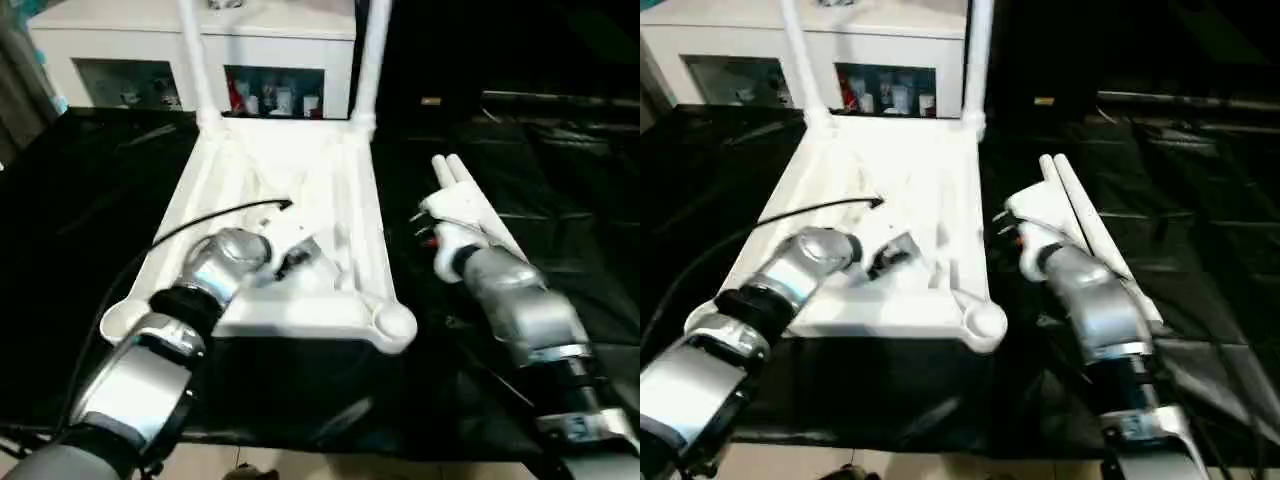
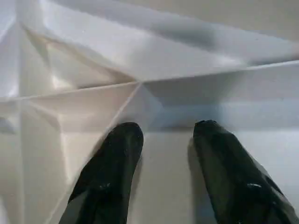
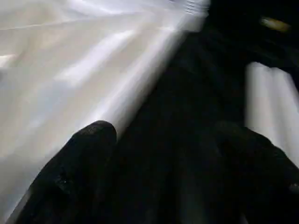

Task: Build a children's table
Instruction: Rotate table base

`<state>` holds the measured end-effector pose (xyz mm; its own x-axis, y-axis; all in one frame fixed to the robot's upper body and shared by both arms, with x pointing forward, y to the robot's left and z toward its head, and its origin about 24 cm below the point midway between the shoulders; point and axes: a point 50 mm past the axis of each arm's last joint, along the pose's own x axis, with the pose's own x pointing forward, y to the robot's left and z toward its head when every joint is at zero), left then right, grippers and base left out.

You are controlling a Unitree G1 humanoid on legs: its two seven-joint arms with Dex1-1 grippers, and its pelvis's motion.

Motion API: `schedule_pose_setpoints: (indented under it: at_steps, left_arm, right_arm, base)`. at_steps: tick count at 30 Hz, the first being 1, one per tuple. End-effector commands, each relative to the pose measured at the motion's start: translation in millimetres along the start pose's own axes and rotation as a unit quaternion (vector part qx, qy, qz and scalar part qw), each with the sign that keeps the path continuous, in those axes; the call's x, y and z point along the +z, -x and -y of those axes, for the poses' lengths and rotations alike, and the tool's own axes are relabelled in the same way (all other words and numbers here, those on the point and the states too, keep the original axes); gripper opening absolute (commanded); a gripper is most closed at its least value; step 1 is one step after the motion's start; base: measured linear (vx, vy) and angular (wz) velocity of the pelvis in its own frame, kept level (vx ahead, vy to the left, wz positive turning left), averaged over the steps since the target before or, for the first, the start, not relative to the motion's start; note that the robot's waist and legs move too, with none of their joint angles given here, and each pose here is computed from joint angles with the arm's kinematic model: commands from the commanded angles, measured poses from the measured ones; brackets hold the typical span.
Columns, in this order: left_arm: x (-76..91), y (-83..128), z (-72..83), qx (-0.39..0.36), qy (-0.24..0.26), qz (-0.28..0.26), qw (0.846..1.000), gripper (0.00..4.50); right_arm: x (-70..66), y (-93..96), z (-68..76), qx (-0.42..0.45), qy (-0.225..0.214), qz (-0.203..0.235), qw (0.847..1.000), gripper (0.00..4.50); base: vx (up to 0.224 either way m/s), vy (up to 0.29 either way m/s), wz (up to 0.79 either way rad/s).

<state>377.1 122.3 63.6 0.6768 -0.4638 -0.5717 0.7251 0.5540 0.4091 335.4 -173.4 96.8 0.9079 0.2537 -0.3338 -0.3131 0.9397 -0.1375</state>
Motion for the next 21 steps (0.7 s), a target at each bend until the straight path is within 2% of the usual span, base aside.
schedule_pose_setpoints:
  at_steps: [1, 4, 6, 7, 8, 11, 14, 17, 19, 21]
  left_arm:
    - [14.4, 2.8, -1.7, -0.019, 0.008, 0.047, 0.999, 2.27]
    - [19.2, 6.9, 2.7, -0.052, 0.014, 0.079, 0.995, 2.27]
    - [19.9, 9.0, 4.8, -0.066, 0.011, 0.091, 0.994, 2.31]
    - [22.5, 15.6, 9.7, -0.098, 0.015, 0.124, 0.987, 2.31]
    - [22.5, 15.6, 9.7, -0.098, 0.015, 0.124, 0.987, 2.31]
    - [28.5, 31.3, 14.5, -0.138, 0.035, 0.17, 0.975, 2.31]
    - [29.2, 33.7, 14.8, -0.143, 0.036, 0.175, 0.973, 2.31]
    - [32.2, 46.1, 17.7, -0.169, 0.037, 0.185, 0.967, 2.31]
    - [33.2, 57.9, 25.7, -0.198, 0.035, 0.189, 0.961, 2.31]
    - [32.9, 60.8, 28.7, -0.206, 0.035, 0.189, 0.96, 2.31]
  right_arm:
    - [12.0, 5.8, 6.3, -0.013, -0.031, 0.004, 0.999, 3.86]
    - [16.3, 8.8, 14.7, -0.027, -0.057, 0.007, 0.998, 3.86]
    - [17.1, 9.9, 18.6, -0.036, -0.064, 0.003, 0.997, 4.21]
    - [17.0, 11.1, 25.5, -0.051, -0.075, -0.01, 0.996, 4.21]
    - [17.0, 11.1, 25.5, -0.051, -0.075, -0.01, 0.996, 4.26]
    - [13.7, 11.2, 30.9, -0.061, -0.074, -0.051, 0.994, 4.39]
    - [13.4, 11.9, 31.2, -0.063, -0.074, -0.06, 0.993, 4.39]
    - [10.6, 13.0, 39.3, -0.089, -0.077, -0.083, 0.99, 4.39]
    - [7.1, 14.2, 50.7, -0.114, -0.09, -0.102, 0.984, 4.39]
    - [5.8, 14.7, 53.8, -0.119, -0.095, -0.108, 0.982, 4.39]
  base:
    - [0.0, 0.0, 0.0]
    - [0.0, 0.0, 0.0]
    - [0.0, 0.0, 0.0]
    - [0.0, 0.0, 0.0]
    - [0.0, 0.0, 0.0]
    - [0.0, 0.0, 0.0]
    - [0.0, 0.0, 0.0]
    - [0.0, 0.0, 0.0]
    - [0.0, 0.0, 0.0]
    - [0.0, 0.0, 0.0]
